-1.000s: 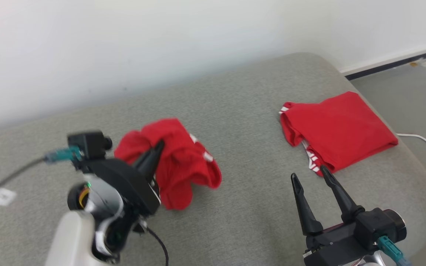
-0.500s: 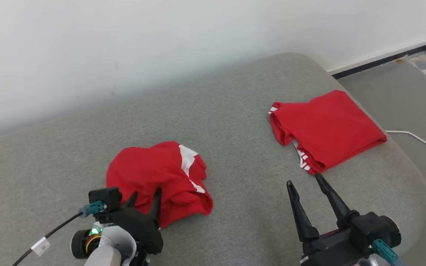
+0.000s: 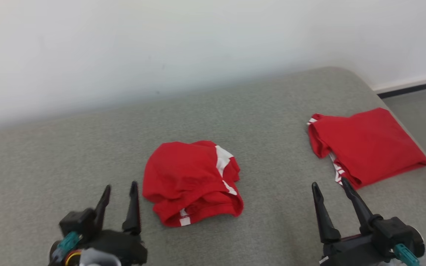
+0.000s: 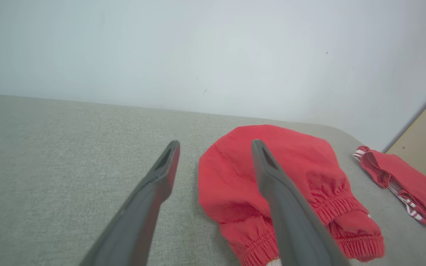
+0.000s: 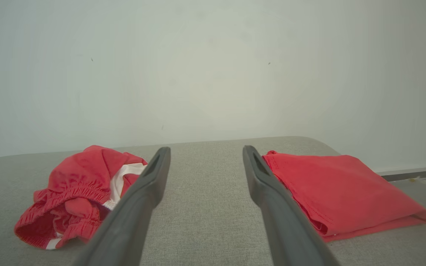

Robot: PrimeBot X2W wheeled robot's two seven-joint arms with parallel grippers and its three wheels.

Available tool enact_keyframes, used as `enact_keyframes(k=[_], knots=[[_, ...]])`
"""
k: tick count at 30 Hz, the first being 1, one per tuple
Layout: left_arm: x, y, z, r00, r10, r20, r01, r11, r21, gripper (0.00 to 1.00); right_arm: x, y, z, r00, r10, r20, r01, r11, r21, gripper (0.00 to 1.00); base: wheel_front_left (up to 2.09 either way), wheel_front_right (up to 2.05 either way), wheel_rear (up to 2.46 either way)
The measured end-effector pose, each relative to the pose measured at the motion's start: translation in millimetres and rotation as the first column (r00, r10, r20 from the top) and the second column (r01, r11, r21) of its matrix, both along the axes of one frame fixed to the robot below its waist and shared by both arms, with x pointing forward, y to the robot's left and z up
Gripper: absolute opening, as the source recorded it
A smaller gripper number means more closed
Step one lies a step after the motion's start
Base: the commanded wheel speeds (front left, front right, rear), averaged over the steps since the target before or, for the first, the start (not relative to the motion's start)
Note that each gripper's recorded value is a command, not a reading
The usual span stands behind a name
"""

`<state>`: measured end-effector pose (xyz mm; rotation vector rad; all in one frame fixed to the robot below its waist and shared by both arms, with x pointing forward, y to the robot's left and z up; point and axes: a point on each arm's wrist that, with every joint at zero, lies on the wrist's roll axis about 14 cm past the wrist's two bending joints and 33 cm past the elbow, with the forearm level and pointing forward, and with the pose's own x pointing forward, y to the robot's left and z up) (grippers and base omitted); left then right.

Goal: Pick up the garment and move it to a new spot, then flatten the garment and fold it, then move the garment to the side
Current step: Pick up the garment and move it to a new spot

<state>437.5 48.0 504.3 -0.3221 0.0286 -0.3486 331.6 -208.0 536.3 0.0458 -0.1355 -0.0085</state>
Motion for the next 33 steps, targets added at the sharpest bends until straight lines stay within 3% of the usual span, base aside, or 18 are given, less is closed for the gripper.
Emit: enact_keyframes(k=[7, 16, 22, 33], knots=[[-27.9, 76.8, 19.1, 0.973, 0.206, 0.100, -0.208, 0.978, 0.006, 1.00, 8.0, -1.2, -5.8, 1.000, 0.003, -0.015, -0.003, 1.000, 0.002, 1.00, 0.00, 0.00, 0.00], [-72.1, 136.6, 19.7, 0.929, 0.336, 0.157, -0.354, 0.930, 0.103, 1.00, 14.5, 9.1, -23.4, 0.997, 0.039, -0.060, -0.039, 0.999, 0.008, 1.00, 0.00, 0.00, 0.00], [-96.8, 152.9, 10.1, 0.919, 0.364, 0.152, -0.387, 0.907, 0.168, 1.00, 10.0, 14.1, -40.2, 0.993, 0.053, -0.107, -0.051, 0.999, 0.018, 1.00, 0.00, 0.00, 0.00], [-116.7, 165.3, 1.2, 0.909, 0.397, 0.125, -0.414, 0.894, 0.174, 1.00, 3.5, 12.0, -51.7, 0.990, 0.043, -0.133, -0.040, 0.999, 0.028, 1.00, 0.00, 0.00, 0.00]])
